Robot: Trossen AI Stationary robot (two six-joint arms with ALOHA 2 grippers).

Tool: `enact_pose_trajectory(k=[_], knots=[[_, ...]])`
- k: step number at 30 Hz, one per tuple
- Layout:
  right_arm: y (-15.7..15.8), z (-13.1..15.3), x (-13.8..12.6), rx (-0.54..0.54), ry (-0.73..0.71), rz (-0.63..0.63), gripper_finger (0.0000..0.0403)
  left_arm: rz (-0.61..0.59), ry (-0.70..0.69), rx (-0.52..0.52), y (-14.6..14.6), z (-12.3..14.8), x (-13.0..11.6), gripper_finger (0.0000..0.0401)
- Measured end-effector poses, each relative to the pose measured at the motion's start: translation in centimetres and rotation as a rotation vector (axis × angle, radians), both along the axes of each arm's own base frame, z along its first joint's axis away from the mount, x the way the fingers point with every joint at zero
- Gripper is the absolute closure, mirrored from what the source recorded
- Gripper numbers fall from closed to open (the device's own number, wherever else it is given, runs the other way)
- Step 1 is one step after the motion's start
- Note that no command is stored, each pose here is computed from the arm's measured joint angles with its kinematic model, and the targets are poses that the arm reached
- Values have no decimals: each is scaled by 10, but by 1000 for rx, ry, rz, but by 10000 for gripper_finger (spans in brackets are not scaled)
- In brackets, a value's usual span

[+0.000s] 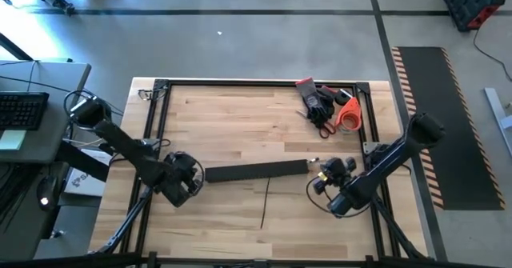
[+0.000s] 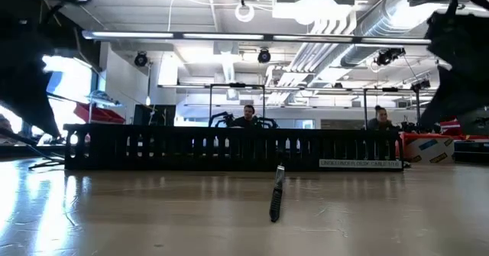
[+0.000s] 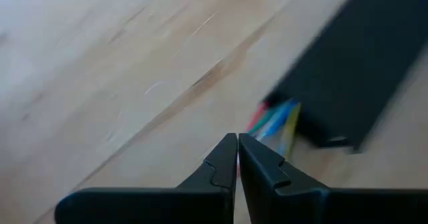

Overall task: Ziptie cables
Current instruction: Close the cable duct cover

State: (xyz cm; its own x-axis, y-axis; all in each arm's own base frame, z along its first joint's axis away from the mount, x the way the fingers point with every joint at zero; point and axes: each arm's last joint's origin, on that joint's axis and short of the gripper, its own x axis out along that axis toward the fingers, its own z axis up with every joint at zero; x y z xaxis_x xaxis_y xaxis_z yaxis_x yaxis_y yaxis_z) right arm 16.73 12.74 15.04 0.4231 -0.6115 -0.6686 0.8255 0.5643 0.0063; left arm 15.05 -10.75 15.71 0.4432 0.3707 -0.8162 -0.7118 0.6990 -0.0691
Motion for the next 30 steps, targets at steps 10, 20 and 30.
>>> enact_pose_trajectory(k=[10,20,30], knots=[[9,-38,25,45,27,8,403,50,0,90,-1,-33,19,401],[3,-47,46,72,147,128,403,8,-9,173,19,-37,45,401],[2,-21,22,26,172,47,403,64,61,183,26,-12,14,401]])
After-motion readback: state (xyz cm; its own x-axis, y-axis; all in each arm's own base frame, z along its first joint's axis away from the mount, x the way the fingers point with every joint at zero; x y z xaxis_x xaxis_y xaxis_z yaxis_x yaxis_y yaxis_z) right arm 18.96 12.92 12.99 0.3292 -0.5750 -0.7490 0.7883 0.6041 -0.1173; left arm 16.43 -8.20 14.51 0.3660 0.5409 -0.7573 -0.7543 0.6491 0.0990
